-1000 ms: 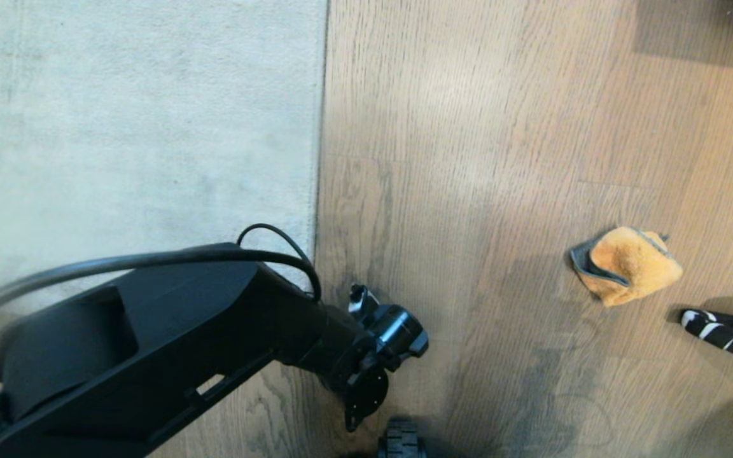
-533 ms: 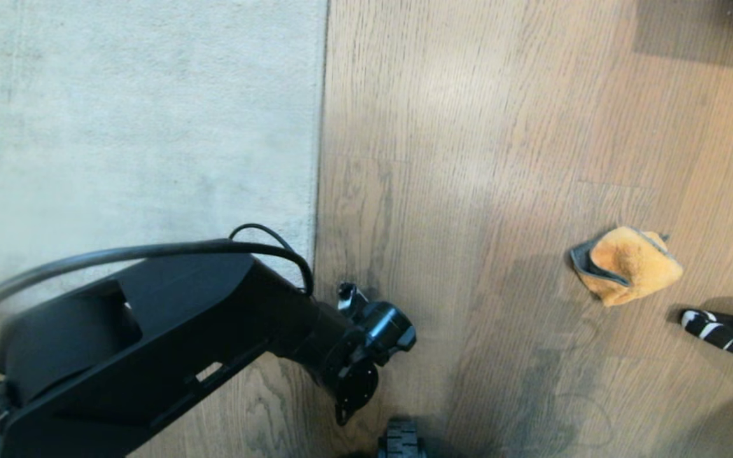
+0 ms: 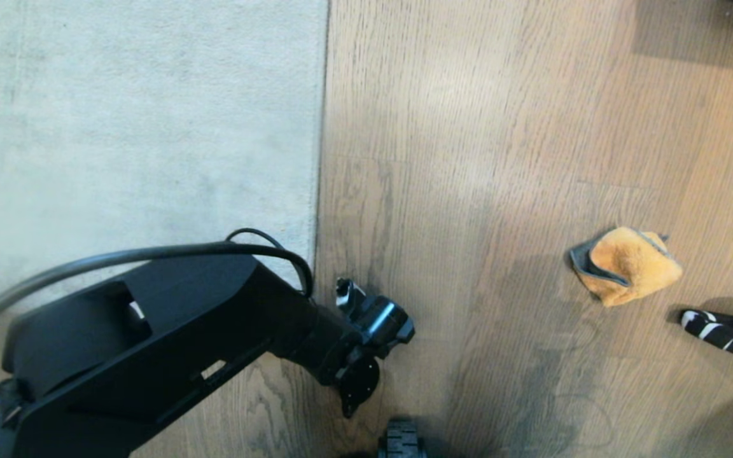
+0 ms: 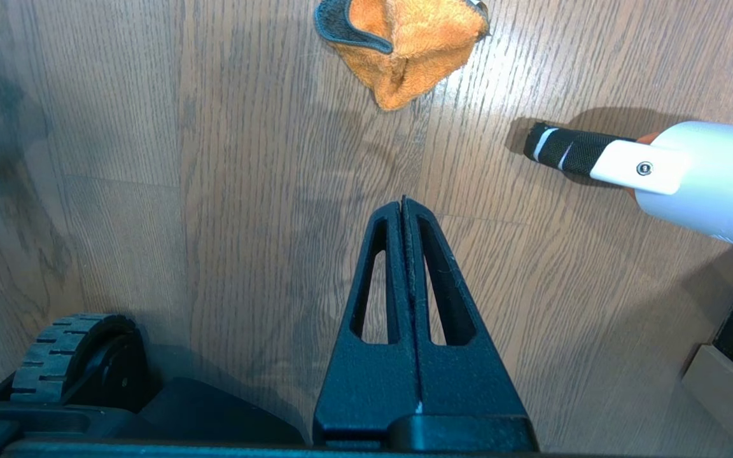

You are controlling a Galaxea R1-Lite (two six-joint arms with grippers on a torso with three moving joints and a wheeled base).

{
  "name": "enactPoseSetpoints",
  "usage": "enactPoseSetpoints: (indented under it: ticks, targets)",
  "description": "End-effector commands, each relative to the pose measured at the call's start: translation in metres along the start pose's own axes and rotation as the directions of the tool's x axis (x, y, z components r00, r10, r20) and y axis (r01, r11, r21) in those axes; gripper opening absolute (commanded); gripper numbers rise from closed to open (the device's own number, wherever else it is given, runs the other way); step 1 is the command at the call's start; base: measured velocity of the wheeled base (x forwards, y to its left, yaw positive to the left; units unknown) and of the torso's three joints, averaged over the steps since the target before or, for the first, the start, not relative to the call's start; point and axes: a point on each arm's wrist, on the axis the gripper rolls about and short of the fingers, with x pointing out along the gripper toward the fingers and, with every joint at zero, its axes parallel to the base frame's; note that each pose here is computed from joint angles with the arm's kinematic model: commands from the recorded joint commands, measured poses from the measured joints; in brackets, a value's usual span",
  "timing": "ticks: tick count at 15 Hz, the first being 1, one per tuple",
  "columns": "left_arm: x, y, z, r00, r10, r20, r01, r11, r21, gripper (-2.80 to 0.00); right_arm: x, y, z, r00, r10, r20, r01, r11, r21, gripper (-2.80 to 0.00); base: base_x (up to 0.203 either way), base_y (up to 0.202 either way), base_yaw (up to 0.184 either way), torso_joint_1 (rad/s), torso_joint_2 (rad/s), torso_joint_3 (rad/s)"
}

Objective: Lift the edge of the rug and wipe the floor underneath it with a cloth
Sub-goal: Lift up the carpet

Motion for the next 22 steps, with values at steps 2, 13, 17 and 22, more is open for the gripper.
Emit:
enactPoseSetpoints:
  ticks: [2, 13, 17, 22]
  targets:
    - [0.002, -0.006, 0.001, 1.0, 0.0, 0.004, 0.0, 1.0, -0.012, 0.0, 0.0, 0.0, 0.0, 1.0, 0.0, 0.001, 0.0, 1.0, 0.0, -2.8, 0.0, 0.0, 0.0, 0.0, 0.0, 0.0]
    - [0.007, 0.004, -0.009, 1.0, 0.011, -0.017, -0.011, 1.0, -0.001, 0.0, 0.0, 0.0, 0.0, 1.0, 0.0, 0.0, 0.0, 1.0, 0.0, -2.8, 0.0, 0.0, 0.0, 0.0, 0.0, 0.0]
    - [0.016, 0.017, -0.014, 0.998, 0.028, -0.049, -0.028, 1.0, -0.005, 0.0, 0.0, 0.0, 0.0, 1.0, 0.0, 0.001, 0.0, 1.0, 0.0, -2.8, 0.0, 0.0, 0.0, 0.0, 0.0, 0.0]
    - [0.022, 0.03, -0.017, 0.996, 0.042, -0.073, -0.042, 0.999, 0.0, 0.0, 0.0, 0.0, 0.0, 1.0, 0.0, 0.0, 0.0, 1.0, 0.0, -2.8, 0.0, 0.0, 0.0, 0.0, 0.0, 0.0]
